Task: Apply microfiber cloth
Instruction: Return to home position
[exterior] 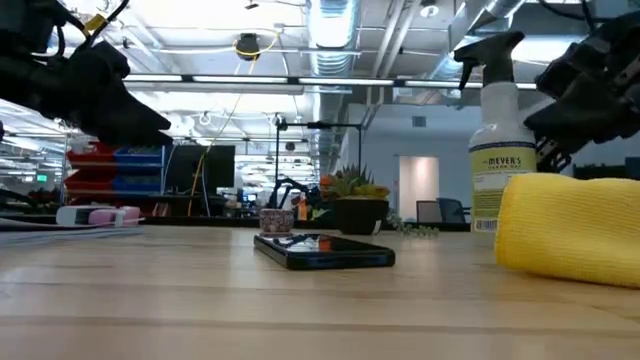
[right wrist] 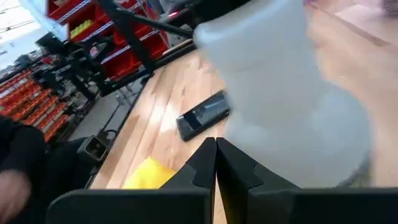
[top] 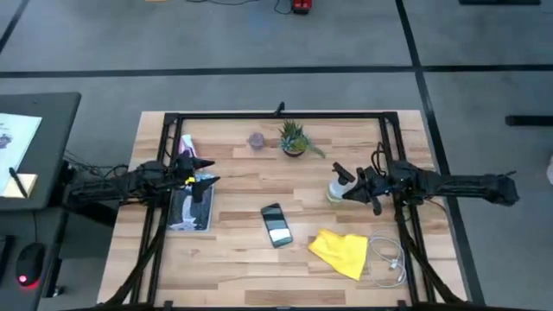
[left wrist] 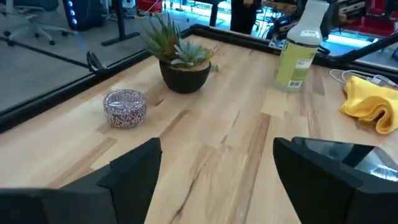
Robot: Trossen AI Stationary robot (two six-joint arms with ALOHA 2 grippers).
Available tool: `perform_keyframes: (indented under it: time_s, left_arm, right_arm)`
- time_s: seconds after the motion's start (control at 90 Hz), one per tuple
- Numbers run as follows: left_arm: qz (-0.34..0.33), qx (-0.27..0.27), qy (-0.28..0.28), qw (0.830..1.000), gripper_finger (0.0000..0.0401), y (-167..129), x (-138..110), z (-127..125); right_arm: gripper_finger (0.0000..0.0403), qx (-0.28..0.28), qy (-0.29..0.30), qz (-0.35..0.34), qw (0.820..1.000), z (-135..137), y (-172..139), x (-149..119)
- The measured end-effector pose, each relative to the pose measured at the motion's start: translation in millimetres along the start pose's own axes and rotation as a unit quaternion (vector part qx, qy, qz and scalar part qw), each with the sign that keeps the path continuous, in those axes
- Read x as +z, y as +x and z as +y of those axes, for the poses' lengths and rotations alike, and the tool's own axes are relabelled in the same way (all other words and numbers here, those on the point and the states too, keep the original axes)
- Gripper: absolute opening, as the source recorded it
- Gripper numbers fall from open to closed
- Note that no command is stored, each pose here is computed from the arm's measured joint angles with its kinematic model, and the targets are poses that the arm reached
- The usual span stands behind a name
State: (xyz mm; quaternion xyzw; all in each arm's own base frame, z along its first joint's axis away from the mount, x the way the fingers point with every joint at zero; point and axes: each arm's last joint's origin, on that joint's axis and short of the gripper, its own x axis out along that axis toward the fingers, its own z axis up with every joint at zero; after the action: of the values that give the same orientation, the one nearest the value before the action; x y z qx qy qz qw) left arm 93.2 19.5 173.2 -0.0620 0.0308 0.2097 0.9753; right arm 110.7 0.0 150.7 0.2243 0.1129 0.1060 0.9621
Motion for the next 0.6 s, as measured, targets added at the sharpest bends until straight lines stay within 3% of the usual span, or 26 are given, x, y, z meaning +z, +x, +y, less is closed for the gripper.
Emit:
perform_keyframes:
  time_s: [0.211,0.356,0.511,0.6]
  left_arm:
    - [0.000,0.001,0.000,1.000,0.0287,0,0,0]
    - [0.001,0.001,0.000,1.000,0.0287,0,0,0]
    - [0.002,0.001,0.001,1.000,0.0287,0,-1,0]
    - [0.001,0.000,0.000,1.000,0.0287,0,-1,0]
  right_arm:
    - [0.0001,0.071,-0.026,-0.031,0.997,16,-6,3]
    - [0.0001,0.115,-0.011,-0.065,0.991,25,-14,6]
    - [0.0001,0.112,-0.137,-0.080,0.981,26,-14,6]
    - [0.0001,0.071,-0.177,-0.093,0.977,23,-14,7]
